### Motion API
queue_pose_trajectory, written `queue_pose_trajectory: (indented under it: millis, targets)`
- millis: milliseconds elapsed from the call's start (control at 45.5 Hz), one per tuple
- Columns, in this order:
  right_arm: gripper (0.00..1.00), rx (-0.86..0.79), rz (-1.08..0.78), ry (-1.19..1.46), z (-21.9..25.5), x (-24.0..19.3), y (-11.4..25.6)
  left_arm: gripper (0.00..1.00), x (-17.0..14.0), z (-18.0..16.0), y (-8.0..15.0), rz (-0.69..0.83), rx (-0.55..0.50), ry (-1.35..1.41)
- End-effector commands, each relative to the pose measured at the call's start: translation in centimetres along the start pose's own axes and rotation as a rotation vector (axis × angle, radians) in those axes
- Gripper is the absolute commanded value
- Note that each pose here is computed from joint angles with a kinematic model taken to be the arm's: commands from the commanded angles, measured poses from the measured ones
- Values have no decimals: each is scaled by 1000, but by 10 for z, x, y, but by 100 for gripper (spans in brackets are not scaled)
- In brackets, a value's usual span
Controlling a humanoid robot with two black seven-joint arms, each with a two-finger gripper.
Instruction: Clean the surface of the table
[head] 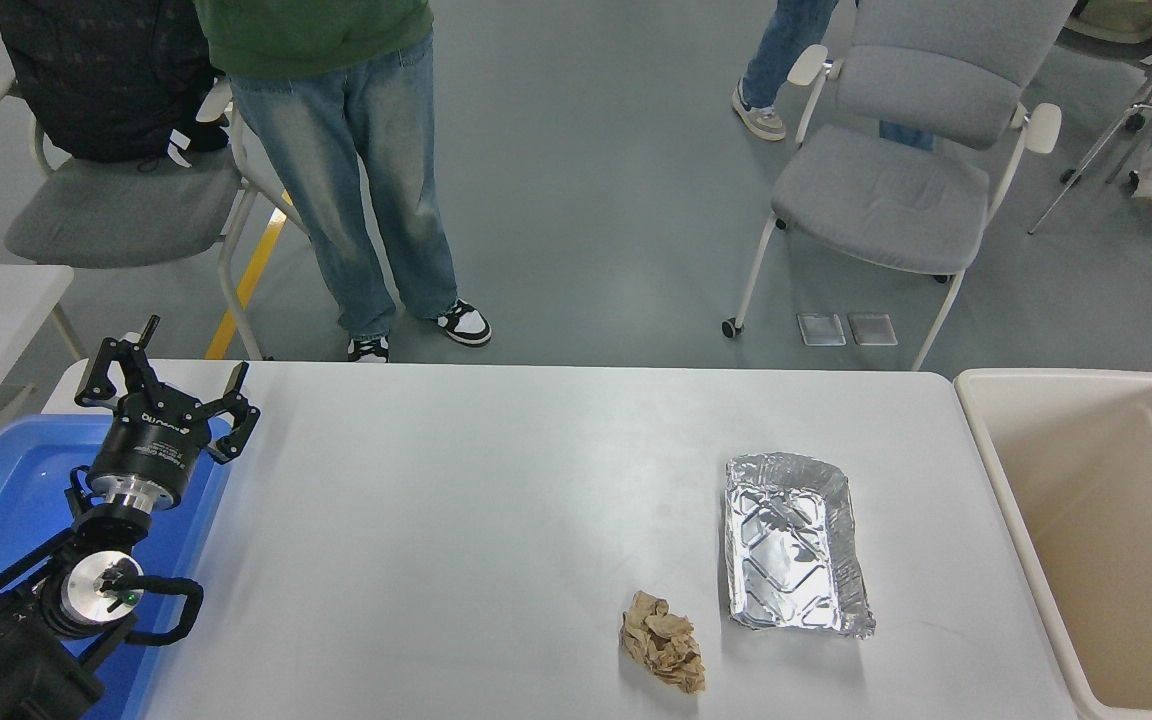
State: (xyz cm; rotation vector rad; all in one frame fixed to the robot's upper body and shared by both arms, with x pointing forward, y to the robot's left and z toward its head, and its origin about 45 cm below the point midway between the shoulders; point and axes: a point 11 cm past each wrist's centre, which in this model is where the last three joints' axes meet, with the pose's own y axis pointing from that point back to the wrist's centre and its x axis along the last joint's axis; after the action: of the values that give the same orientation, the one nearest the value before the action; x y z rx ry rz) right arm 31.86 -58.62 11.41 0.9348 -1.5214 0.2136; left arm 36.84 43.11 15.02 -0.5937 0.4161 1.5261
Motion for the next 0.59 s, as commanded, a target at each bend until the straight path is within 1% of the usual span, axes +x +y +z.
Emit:
queue_pose_trajectory:
  millis: [0,176,308,418,484,571]
  targets:
    - [99,-2,21,-68,-5,11,-3,99,0,0,0,0,0,0]
    - [99,-20,14,-89,9,32,-6,99,0,0,0,0,0,0]
    - [100,2,-44,-304,-3,36,-8,99,0,0,0,0,0,0]
    - [100,33,-67,-523,-10,51,-5,99,0,0,0,0,0,0]
    - [100,62,-79,-632,-23,53,-4,99,0,0,0,0,0,0]
    - [100,117,-136,-736,-48,44,3,99,0,0,0,0,0,0]
